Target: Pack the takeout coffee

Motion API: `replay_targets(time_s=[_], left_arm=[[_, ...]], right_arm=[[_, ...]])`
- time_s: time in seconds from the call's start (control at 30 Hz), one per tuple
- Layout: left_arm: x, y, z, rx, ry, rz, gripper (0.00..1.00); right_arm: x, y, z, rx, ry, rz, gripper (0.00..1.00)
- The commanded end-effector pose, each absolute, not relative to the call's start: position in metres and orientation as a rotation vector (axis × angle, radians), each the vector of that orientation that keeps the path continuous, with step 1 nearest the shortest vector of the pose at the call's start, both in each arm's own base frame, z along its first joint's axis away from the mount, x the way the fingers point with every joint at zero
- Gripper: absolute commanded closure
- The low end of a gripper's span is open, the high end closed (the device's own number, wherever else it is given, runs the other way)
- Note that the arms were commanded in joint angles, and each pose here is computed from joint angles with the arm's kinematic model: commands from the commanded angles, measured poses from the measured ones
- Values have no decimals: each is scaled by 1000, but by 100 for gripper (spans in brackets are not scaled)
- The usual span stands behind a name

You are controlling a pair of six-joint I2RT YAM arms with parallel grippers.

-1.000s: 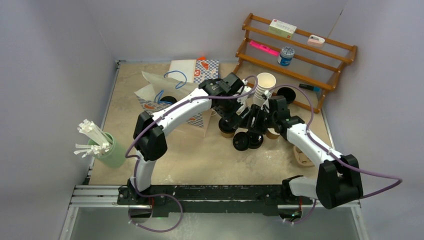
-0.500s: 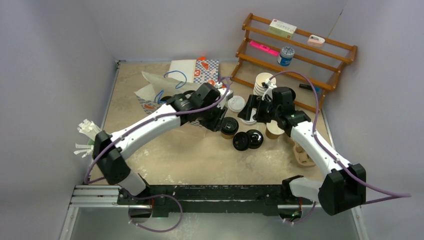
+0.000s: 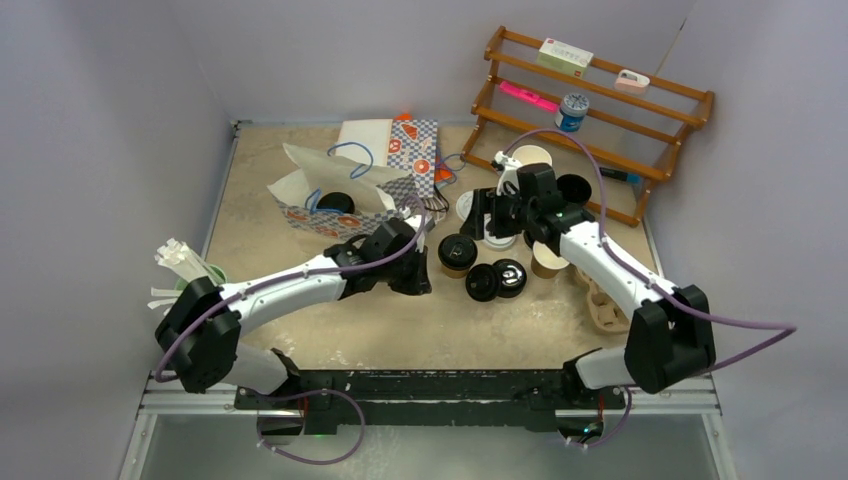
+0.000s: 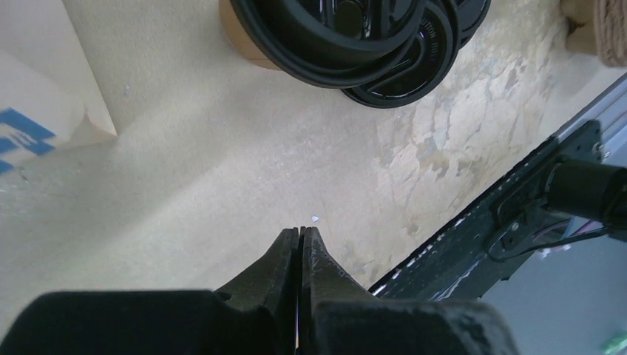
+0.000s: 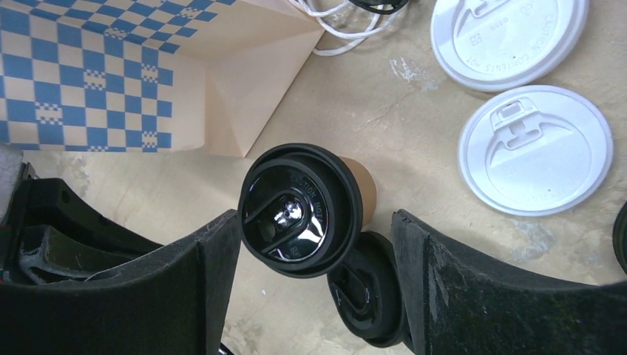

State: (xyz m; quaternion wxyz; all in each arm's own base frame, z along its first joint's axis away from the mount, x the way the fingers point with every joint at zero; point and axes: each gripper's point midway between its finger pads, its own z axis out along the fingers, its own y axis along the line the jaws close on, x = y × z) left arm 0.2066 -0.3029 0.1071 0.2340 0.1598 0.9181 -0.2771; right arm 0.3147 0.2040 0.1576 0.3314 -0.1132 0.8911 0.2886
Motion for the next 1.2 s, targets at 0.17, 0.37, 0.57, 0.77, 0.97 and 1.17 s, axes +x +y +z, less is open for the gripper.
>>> replay_targets(time_s=[0.17, 0.37, 0.57, 0.77, 0.97, 1.17], left_arm=[[238, -315, 119, 258, 2300, -841, 95], [253, -328, 125, 262, 2221, -879, 84], [267, -338, 120, 267, 2217, -913, 84], [277, -346, 118, 271, 2219, -920, 83], [288, -347, 117, 285, 2216, -911, 85], [294, -342, 116, 323, 2227, -852, 87]], right_arm=[[316, 226, 169, -294, 2287, 889, 33], [302, 218, 152, -275, 2365, 858, 46], [296, 211, 139, -199, 2416, 832, 54], [294, 211, 133, -159, 2446, 839, 63], [287, 214, 129, -137, 2467, 878, 65], [281, 215, 129, -140, 2477, 900, 65]])
